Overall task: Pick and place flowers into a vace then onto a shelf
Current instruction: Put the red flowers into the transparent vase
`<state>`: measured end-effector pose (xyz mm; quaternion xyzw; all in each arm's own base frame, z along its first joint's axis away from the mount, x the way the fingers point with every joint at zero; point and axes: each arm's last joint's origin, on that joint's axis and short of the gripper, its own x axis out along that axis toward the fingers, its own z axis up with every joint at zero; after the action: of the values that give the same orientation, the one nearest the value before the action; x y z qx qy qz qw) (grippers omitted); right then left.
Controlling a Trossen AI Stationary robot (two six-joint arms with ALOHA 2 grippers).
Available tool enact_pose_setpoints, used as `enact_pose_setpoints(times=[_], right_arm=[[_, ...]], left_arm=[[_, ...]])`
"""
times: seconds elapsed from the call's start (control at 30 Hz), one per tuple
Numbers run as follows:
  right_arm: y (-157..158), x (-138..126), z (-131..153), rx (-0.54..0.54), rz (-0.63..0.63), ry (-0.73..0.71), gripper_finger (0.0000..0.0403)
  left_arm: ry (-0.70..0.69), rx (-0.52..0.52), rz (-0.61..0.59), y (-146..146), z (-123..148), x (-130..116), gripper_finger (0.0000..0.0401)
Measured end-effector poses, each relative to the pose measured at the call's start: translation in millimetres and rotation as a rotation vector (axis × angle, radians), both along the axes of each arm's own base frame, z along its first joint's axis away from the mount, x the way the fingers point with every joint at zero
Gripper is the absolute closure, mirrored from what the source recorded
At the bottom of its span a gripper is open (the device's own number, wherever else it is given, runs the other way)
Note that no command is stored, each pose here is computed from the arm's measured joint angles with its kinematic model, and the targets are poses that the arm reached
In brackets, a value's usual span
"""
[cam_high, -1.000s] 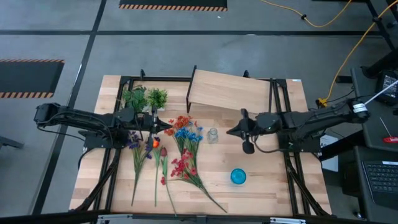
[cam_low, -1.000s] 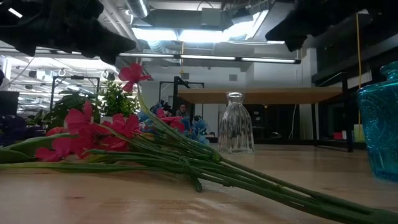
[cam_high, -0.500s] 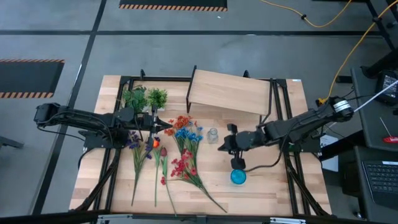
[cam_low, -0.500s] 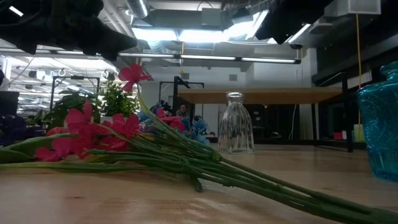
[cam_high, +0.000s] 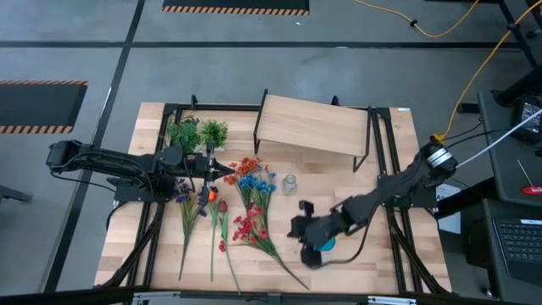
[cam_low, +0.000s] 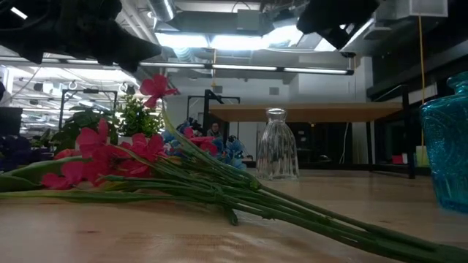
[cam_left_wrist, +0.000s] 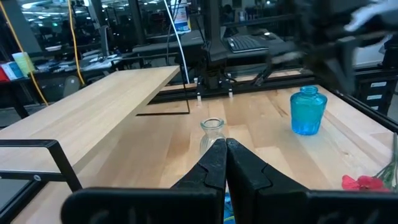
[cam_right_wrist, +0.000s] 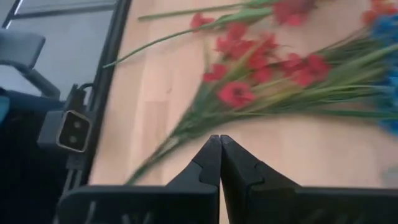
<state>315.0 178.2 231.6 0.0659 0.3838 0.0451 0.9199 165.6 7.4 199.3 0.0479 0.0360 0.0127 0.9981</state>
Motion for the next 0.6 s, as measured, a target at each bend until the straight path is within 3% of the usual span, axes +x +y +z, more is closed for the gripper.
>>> enact_pose_setpoints(times=[0.27,0.47,0.6], right_arm=[[38.9,23.3,1.6,-0.014,-0.005,0.113,0.0397],[47.2,30.7,3.5,-0.007,0.007,0.101,0.0397],[47.1,31.0,2.5,-0.005,0.006,0.097,0.0397]], left_arm=[[0.006,-0.094,0.007,0.0,-0.8,-0.1,0.0398],[0.006,-0.089,0.007,0.0,-0.8,-0.1,0.0398],[0.007,-0.027,0.002,0.0,-0.7,-0.1,0.0398]])
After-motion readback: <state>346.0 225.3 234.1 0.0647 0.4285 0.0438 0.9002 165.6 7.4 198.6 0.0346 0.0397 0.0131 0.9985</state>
